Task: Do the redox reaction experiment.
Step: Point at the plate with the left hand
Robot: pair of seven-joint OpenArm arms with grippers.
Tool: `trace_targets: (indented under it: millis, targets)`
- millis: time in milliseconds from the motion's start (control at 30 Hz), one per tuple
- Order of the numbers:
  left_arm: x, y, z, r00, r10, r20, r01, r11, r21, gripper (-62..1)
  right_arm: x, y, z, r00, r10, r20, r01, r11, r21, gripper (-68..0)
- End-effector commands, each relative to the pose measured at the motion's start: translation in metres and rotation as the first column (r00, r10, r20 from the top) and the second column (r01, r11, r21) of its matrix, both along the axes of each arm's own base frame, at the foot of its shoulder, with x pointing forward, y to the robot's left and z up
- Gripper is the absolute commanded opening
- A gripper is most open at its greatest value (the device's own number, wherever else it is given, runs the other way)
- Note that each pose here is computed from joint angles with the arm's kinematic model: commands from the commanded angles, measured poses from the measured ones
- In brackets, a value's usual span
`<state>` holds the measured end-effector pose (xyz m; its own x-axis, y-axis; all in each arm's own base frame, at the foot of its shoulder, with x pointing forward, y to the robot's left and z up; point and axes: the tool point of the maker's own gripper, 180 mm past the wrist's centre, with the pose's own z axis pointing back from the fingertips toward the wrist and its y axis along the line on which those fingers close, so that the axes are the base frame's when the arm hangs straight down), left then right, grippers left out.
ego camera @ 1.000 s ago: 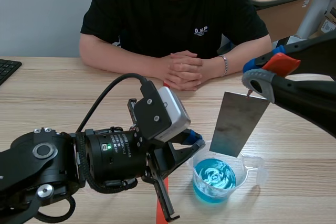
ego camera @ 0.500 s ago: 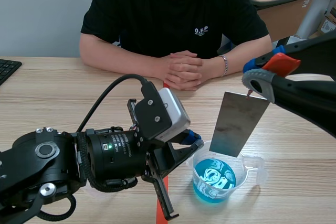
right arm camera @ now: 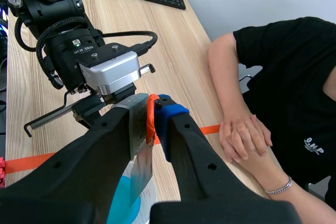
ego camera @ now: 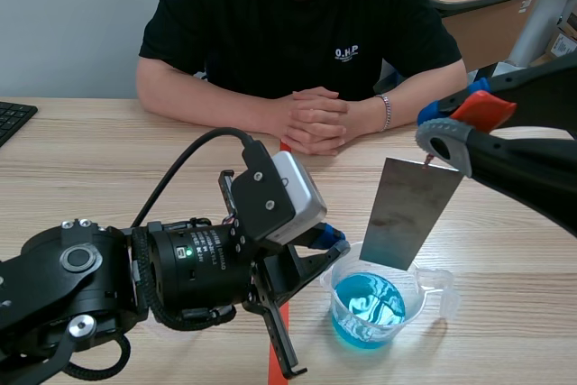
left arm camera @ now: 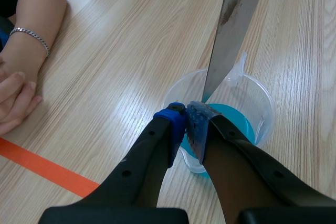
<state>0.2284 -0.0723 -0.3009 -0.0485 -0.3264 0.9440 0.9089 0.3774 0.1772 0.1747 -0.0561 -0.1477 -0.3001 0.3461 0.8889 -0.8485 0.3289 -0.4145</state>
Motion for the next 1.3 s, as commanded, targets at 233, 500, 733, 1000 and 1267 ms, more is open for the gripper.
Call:
trace_targets:
  millis: [233, 500, 733, 1000, 1267]
  targets:
    - [0.001, 0.0, 0.005, 1.0, -0.004, 0.017, 0.004, 1.0, -0.008, -56.1, 0.001, 0.003, 0.008, 1.0, 0.008, 0.018, -0.008, 1.0, 0.026, -65.8]
    - [0.001, 0.0, 0.005, 1.0, -0.004, 0.017, 0.004, 1.0, -0.008, -56.1, 0.001, 0.003, 0.008, 1.0, 0.008, 0.018, -0.008, 1.0, 0.026, -65.8]
    - [0.0, 0.011, 0.0, 1.0, -0.007, 0.019, 0.007, 1.0, 0.018, -56.1, 0.001, 0.003, 0.008, 1.0, 0.008, 0.018, -0.008, 1.0, 0.026, -65.8]
    - [-0.014, 0.041, -0.002, 0.999, -0.027, 0.026, 0.024, 0.996, 0.082, -56.1, 0.001, 0.003, 0.008, 1.0, 0.007, 0.018, -0.008, 1.0, 0.026, -65.8]
    - [-0.026, 0.087, 0.018, 0.998, 0.031, 0.06, -0.038, 0.991, 0.127, -56.1, 0.001, 0.003, 0.008, 1.0, 0.007, 0.018, -0.008, 1.0, 0.026, -65.8]
